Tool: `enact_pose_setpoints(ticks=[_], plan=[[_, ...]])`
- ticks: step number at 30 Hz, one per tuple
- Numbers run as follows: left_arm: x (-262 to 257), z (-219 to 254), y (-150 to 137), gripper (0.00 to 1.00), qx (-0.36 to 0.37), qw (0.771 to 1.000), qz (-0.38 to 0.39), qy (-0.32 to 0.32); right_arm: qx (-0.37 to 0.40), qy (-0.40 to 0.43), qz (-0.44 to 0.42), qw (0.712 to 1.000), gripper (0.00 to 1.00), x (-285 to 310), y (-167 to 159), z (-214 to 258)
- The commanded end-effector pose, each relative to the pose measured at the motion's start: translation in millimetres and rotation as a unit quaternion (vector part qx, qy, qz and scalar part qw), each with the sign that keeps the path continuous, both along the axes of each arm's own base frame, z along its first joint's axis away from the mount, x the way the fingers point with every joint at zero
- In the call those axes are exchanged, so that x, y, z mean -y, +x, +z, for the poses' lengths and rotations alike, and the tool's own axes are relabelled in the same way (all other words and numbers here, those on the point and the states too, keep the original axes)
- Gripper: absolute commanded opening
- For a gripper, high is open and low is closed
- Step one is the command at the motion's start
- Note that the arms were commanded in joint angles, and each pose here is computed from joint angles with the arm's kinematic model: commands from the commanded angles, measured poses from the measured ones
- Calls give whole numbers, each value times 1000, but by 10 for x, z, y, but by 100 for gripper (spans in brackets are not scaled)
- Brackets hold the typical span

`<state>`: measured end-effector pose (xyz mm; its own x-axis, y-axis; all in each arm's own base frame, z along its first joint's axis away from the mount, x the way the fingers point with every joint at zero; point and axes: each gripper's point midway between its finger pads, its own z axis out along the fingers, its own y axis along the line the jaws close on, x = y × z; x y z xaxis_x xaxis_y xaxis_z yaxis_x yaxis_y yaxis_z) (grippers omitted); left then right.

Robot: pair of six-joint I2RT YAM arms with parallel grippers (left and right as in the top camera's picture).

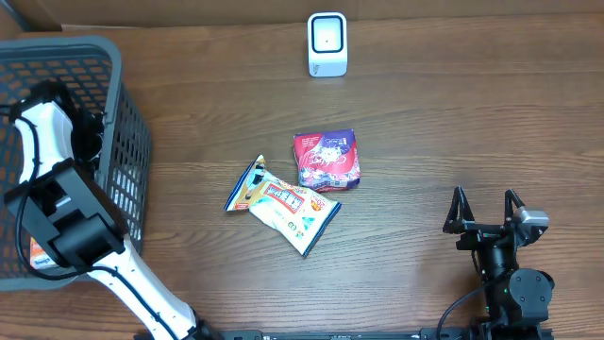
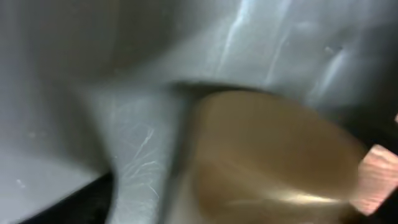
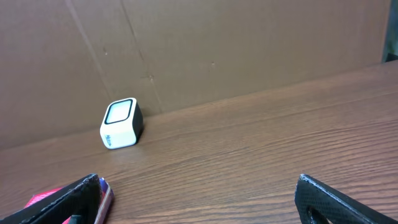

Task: Scan the item barcode
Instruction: 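Reach the left gripper into the basket and grasp the cream tube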

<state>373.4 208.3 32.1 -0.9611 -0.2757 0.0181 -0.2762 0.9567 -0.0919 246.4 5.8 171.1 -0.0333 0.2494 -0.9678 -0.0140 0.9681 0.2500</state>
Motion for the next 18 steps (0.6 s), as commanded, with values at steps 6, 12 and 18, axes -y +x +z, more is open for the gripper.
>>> enact_pose_setpoints(ticks=[6, 12, 18], plan=[[23, -277, -121, 4, -39, 999, 23, -24, 3, 0, -1, 1000, 100, 7, 1, -12], [-168, 57, -232, 4, -74, 993, 88, 14, 3, 0, -1, 1000, 100, 7, 1, -12], [-307, 1025, -79, 4, -20, 992, 117, 43, 3, 0, -2, 1000, 100, 8, 1, -12]])
